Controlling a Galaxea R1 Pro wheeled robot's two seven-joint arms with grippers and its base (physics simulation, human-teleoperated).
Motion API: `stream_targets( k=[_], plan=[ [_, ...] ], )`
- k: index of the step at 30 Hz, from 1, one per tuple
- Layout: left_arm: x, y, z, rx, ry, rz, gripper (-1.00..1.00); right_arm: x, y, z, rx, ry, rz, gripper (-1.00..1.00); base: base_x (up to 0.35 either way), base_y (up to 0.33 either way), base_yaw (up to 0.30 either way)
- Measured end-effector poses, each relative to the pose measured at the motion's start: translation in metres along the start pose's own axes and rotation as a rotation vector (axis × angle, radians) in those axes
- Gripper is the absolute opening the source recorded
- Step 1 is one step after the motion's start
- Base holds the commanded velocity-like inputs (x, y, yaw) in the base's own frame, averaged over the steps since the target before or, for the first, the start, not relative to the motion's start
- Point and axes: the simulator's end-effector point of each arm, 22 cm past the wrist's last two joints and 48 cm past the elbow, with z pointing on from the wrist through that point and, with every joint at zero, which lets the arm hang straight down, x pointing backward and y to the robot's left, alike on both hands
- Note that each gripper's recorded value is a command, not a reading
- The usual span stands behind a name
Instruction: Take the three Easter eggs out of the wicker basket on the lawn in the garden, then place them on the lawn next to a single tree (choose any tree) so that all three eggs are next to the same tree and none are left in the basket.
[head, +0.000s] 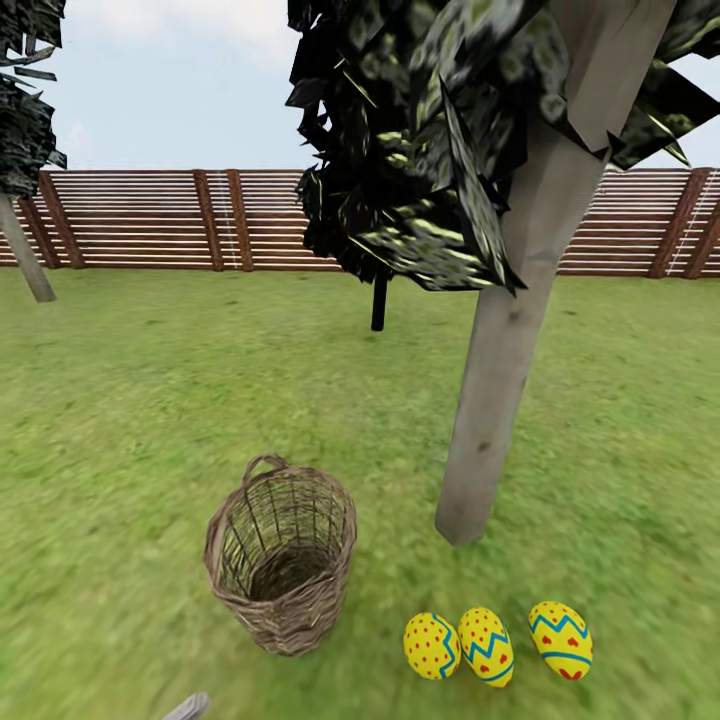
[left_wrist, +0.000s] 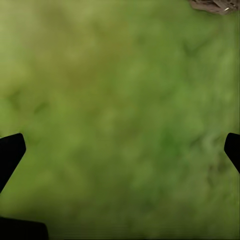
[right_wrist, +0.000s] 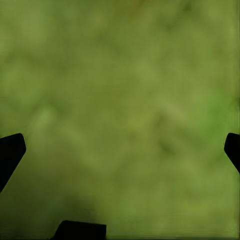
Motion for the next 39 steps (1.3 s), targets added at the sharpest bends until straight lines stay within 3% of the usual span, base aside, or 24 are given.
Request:
stream_targets(
  k=[5, 8, 15, 21, 39],
  plan=[
    [0.002, 0.001, -0.01, -0.017, 0.008, -0.002, 1.0, 0.003, 0.004, -0.01, -0.009, 0.017, 0.003, 1.0, 0.0, 0.0, 0.0],
    [0.009, 0.01, -0.015, -0.062, 0.021, -0.002, 1.0, 0.003, 0.007, -0.016, -0.015, 0.026, 0.003, 1.0, 0.0, 0.0, 0.0],
    [0.014, 0.002, -0.024, -0.105, 0.024, 0.006, 1.0, -0.002, 0.008, -0.029, -0.018, 0.031, 0.005, 1.0, 0.0, 0.0, 0.0],
    [0.007, -0.003, -0.034, -0.115, -0.001, 0.013, 1.0, -0.008, 0.007, -0.041, -0.018, 0.036, 0.008, 1.0, 0.0, 0.0, 0.0],
    [0.015, -0.006, -0.067, -0.138, 0.032, 0.006, 1.0, -0.023, 0.009, -0.073, -0.023, 0.047, 0.01, 1.0, 0.0, 0.0, 0.067]
  ],
)
